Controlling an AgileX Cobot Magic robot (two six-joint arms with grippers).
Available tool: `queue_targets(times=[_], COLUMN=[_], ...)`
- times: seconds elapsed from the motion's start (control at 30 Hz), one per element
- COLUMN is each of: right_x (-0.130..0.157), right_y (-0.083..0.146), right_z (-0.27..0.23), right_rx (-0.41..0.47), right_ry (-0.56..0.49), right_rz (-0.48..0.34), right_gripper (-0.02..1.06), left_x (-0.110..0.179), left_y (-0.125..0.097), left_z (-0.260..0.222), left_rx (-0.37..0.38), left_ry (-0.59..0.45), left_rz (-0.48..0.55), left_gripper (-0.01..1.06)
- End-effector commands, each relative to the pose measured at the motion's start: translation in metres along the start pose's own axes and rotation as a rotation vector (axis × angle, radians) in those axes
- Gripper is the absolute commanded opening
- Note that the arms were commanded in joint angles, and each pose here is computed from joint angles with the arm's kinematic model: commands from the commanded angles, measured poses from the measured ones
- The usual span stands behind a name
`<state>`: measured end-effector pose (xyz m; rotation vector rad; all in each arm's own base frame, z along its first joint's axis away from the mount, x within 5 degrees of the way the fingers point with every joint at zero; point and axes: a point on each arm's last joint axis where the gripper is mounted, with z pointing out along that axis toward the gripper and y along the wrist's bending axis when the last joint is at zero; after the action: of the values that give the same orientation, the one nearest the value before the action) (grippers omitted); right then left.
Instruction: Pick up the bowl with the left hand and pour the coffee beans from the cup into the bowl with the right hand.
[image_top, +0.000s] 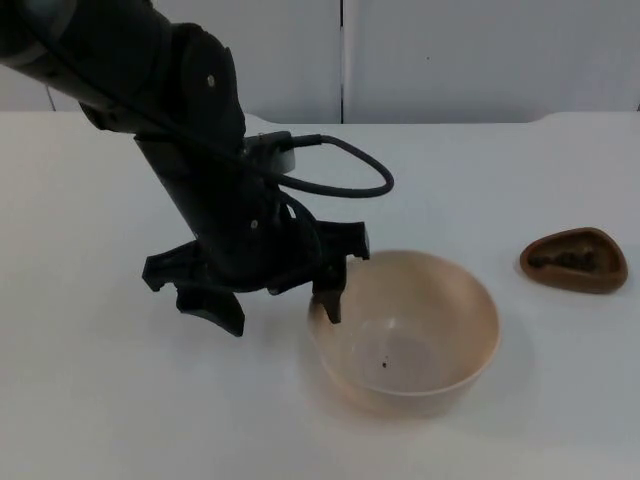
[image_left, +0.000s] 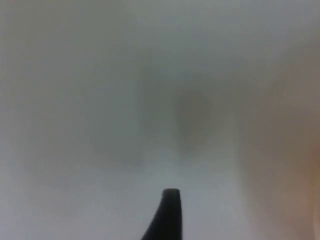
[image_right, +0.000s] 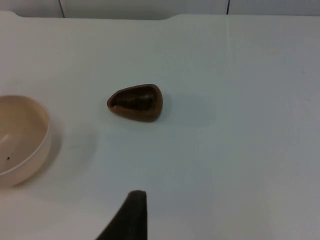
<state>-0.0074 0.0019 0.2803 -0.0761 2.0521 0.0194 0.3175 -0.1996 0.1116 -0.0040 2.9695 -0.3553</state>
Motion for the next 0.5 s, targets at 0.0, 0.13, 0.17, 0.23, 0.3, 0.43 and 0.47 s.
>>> queue_targets(times=[0.0, 0.13, 0.17, 0.23, 0.3, 0.43, 0.47], right_x=[0.0003, 0.0003, 0.0003, 0.0003, 0.0003, 0.0003, 0.0003], right_y=[0.0002, 0.0, 0.0, 0.0, 0.0, 0.0, 0.0], right_z=[0.0, 0.0, 0.0, 0.0, 0.0, 0.0, 0.0], right_rx=[0.004, 0.006, 0.006, 0.006, 0.006, 0.006, 0.006], right_ry=[-0.006, -0.006, -0.006, -0.006, -0.006, -0.006, -0.006], right_rz=[0.006, 0.007, 0.007, 0.007, 0.007, 0.007, 0.007], right_gripper=[1.05, 1.05, 1.05, 1.05, 1.05, 1.05, 1.05], left_x=[-0.0005, -0.0005, -0.0005, -0.0007, -0.0006, -0.0001, 0.0], left_y=[-0.0034, -0.0034, -0.0034, -0.0035, -0.0035, -0.0044, -0.0049], left_z=[-0.0006, -0.0006, -0.0006, -0.0006, -0.0006, -0.0005, -0.0005], left_rx=[0.003, 0.004, 0.004, 0.004, 0.005, 0.009, 0.009], left_ry=[-0.013, -0.013, -0.013, -0.015, -0.015, -0.013, -0.015], left_rz=[0.01, 0.01, 0.01, 0.01, 0.009, 0.004, 0.008], left_gripper=[0.7, 0.54, 0.54, 0.47, 0.37, 0.18, 0.12])
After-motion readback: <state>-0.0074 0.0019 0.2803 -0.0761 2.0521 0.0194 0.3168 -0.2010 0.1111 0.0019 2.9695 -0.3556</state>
